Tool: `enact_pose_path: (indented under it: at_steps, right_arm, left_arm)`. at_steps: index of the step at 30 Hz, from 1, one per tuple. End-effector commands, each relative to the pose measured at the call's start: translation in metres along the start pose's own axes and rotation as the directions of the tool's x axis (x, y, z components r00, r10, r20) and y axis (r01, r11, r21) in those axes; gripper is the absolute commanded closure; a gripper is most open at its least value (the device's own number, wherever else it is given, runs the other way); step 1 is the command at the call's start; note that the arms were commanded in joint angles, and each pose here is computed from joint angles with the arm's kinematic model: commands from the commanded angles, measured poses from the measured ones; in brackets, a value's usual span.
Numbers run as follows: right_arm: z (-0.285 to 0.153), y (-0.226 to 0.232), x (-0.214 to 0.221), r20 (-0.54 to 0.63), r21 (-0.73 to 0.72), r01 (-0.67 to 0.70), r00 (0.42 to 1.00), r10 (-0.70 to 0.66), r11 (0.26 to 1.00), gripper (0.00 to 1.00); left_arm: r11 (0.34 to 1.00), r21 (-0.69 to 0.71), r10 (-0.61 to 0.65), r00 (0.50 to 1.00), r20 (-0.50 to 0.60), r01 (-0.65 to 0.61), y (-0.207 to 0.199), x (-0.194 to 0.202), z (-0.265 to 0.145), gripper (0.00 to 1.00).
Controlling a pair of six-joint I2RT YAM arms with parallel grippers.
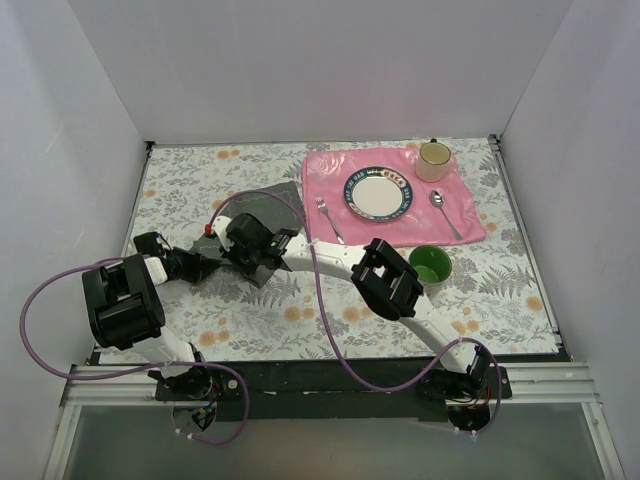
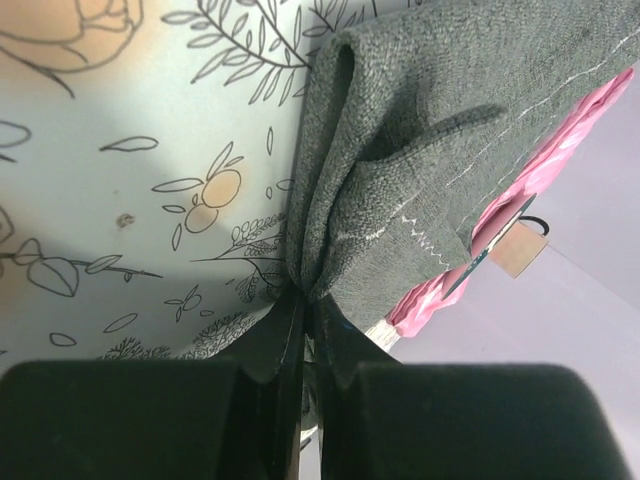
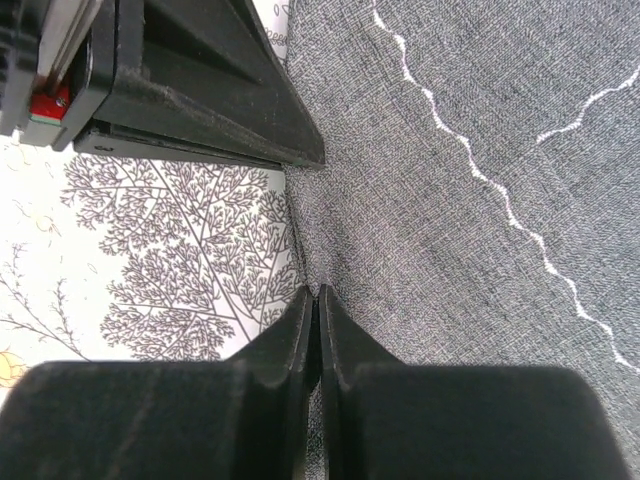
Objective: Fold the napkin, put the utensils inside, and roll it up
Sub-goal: Roll the napkin with the utensil
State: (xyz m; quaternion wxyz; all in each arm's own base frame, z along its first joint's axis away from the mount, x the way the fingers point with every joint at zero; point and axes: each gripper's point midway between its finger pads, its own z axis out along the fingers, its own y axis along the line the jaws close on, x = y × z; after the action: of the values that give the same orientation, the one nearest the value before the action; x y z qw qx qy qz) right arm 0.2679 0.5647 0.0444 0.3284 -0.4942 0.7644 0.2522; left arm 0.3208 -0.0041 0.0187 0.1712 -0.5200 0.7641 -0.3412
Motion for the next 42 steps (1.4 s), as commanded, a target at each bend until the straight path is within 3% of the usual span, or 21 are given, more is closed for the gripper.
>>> enact_pose_path:
  at_steps: [1,7,19,42]
  right_arm:
    - [-0.029,-0.001,-0.038,0.052,0.056,0.086,0.995,-0.089,0.995,0.87]
    - [-0.029,-0.001,-0.039,0.038,0.104,0.146,0.988,-0.15,0.984,0.65]
    - [-0.023,0.01,-0.047,0.044,0.171,0.245,0.966,-0.256,0.954,0.43]
    - [0.015,-0.001,-0.005,-0.037,0.253,0.31,0.95,-0.311,0.916,0.38]
  left_arm:
    - [0.995,-0.097,-0.027,0.999,0.024,0.029,0.017,-0.005,0.0,1.0]
    - [0.994,-0.095,-0.055,0.998,0.0,0.055,0.011,0.0,-0.004,1.0]
    - [0.993,-0.102,-0.062,0.998,-0.01,0.06,0.012,0.003,-0.005,1.0]
    - [0.992,-0.089,-0.09,0.995,-0.035,0.086,0.003,0.005,-0.008,1.0]
